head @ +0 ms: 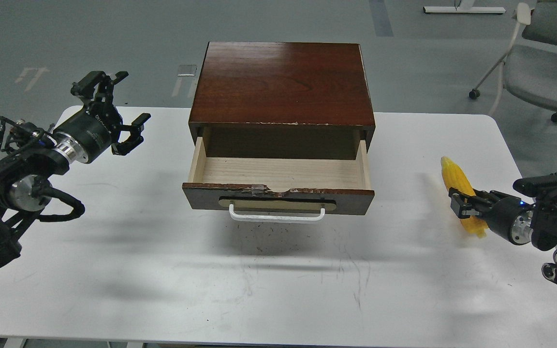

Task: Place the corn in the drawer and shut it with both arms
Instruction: 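Lift the corn with the right gripper and carry it over the drawer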

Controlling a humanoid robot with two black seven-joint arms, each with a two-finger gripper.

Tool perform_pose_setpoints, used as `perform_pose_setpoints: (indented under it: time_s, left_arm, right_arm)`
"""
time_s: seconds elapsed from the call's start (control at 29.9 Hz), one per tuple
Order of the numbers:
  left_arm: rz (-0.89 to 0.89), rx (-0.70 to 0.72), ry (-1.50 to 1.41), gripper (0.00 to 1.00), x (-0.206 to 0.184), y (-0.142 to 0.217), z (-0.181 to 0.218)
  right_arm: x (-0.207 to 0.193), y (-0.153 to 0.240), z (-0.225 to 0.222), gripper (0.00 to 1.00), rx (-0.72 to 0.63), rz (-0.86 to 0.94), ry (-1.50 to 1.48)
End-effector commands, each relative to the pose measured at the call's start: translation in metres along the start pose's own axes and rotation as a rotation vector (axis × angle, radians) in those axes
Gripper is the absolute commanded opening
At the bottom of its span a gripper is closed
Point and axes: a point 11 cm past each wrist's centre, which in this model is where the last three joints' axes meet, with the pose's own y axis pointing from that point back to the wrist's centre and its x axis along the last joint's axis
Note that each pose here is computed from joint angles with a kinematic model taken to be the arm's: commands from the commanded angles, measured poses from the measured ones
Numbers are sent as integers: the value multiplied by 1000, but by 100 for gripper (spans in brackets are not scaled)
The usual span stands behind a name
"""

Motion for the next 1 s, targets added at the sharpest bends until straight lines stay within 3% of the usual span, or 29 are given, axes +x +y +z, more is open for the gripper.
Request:
perform_pose_setpoints:
  time_s: [0.0, 0.07, 0.13, 0.17, 0.23, 0.33, 0.44, 0.6, 0.7, 0.97]
  left_arm:
    - [1, 0, 0, 98, 0, 0, 0]
    - [2, 0, -1, 98, 1, 0, 0]
    - [3, -1, -3, 98, 1, 1, 1]
    - [3, -1, -3, 98, 1, 1, 1]
    - [4, -1, -2, 98, 2, 1, 1]
    - [4, -2, -2, 98, 2, 1, 1]
    - [5, -2, -2, 98, 2, 1, 1]
    - [8, -5, -1, 98, 2, 1, 2]
    - [10, -4, -3, 98, 3, 2, 2]
    - [41, 9, -5, 98, 12, 9, -4]
  right_arm:
    - [56, -6, -12, 0, 86, 134, 130]
    - [100, -7, -25, 0, 147, 240, 250]
    - [154, 1, -51, 0, 292, 346, 475]
    - [154, 1, -51, 0, 292, 347, 476]
    - [197, 10, -80, 0, 425, 405, 683]
    - [245, 14, -114, 0, 466, 490, 827]
    - [258, 7, -153, 0, 540, 529, 885]
    - [255, -7, -230, 0, 701, 557, 987]
    - [220, -14, -257, 0, 809, 486, 1014]
    - [170, -18, -253, 0, 875, 368, 993]
